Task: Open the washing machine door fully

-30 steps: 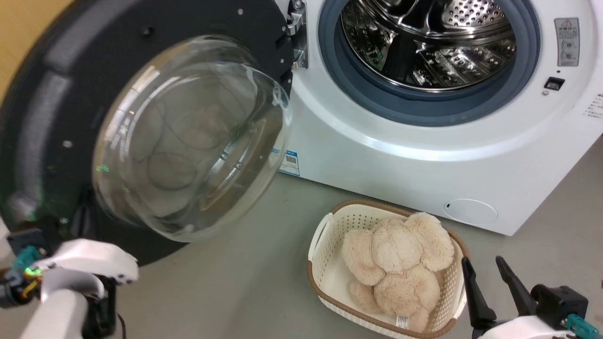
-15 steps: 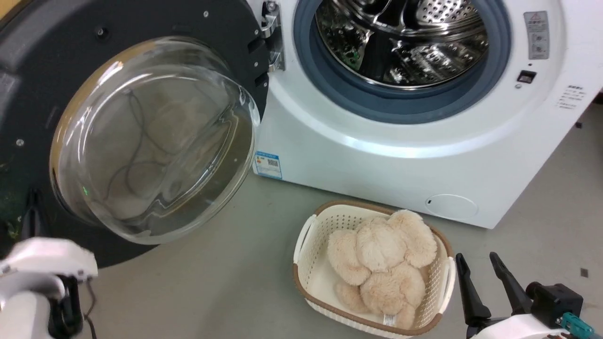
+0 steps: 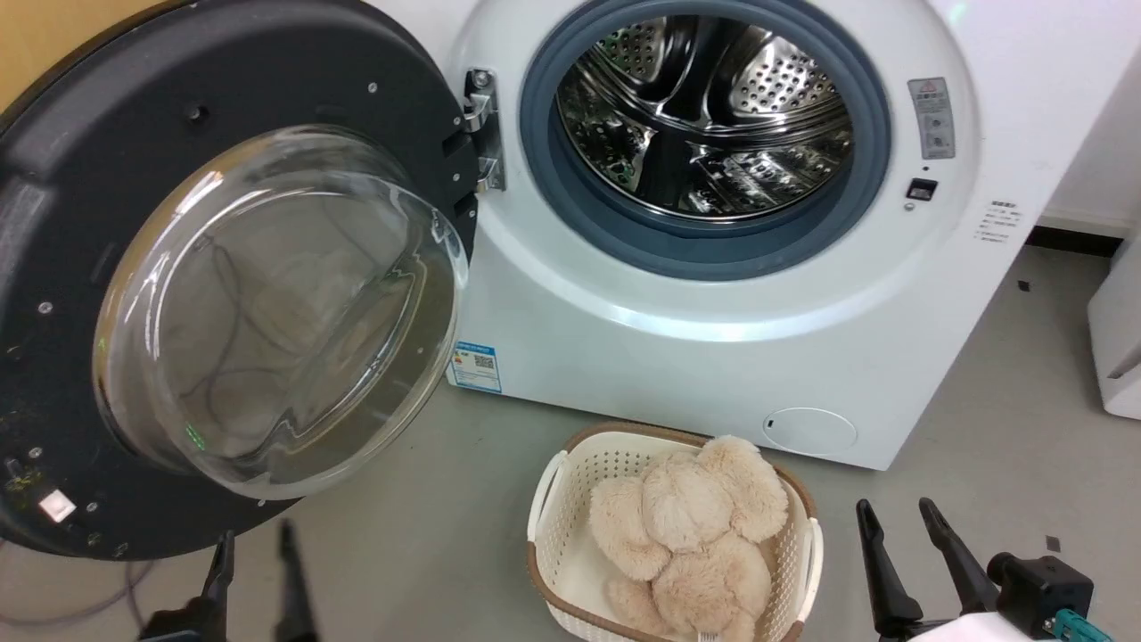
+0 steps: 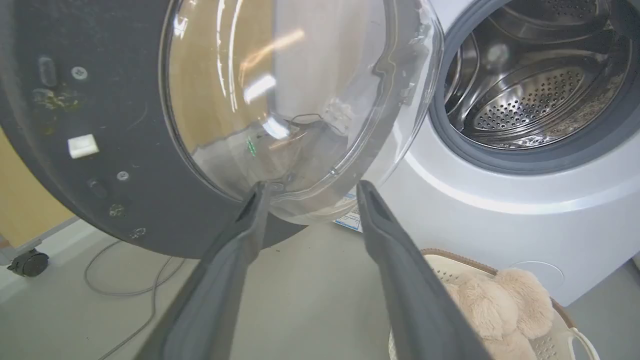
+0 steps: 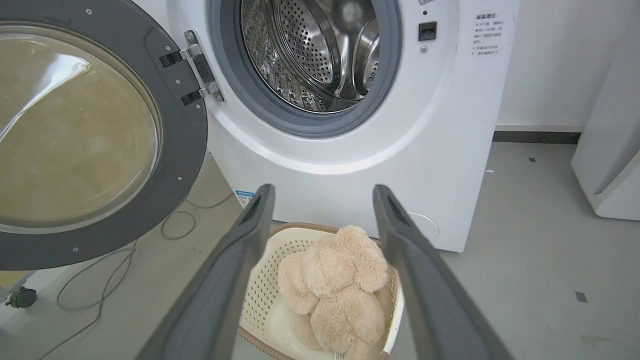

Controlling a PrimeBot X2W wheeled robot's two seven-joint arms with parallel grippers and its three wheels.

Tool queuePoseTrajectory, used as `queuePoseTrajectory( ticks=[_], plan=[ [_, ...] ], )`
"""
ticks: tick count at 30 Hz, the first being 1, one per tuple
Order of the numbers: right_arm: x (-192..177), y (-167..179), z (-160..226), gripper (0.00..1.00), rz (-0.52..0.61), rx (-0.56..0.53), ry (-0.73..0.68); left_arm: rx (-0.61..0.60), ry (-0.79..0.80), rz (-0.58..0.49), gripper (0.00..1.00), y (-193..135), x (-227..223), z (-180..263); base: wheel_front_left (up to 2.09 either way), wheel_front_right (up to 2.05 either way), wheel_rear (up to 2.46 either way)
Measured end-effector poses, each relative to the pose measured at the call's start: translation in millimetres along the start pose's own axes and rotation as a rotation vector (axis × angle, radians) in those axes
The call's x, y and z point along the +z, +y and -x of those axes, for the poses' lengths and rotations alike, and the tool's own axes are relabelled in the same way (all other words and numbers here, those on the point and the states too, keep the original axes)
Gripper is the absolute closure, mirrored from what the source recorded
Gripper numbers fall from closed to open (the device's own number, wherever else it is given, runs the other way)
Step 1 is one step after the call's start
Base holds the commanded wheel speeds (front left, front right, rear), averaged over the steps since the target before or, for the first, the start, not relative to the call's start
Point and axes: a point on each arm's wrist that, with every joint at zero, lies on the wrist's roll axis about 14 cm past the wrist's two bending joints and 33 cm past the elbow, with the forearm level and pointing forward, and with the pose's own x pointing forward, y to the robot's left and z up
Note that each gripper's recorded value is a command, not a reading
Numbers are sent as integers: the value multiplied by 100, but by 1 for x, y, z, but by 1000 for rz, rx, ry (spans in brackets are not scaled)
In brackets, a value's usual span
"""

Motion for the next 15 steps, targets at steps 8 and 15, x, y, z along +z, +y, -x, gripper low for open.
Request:
queuePoseTrajectory(
  ticks=[8,15],
  plan=[
    [8,-13,12,0,30,-43,-24,-193,-23,-31,0,-61,2,1,0,0,0],
    [20,-40,31,0,81,-135,-53,-397,-39,-76,0,-122,5,-5,0,0,0]
  ],
)
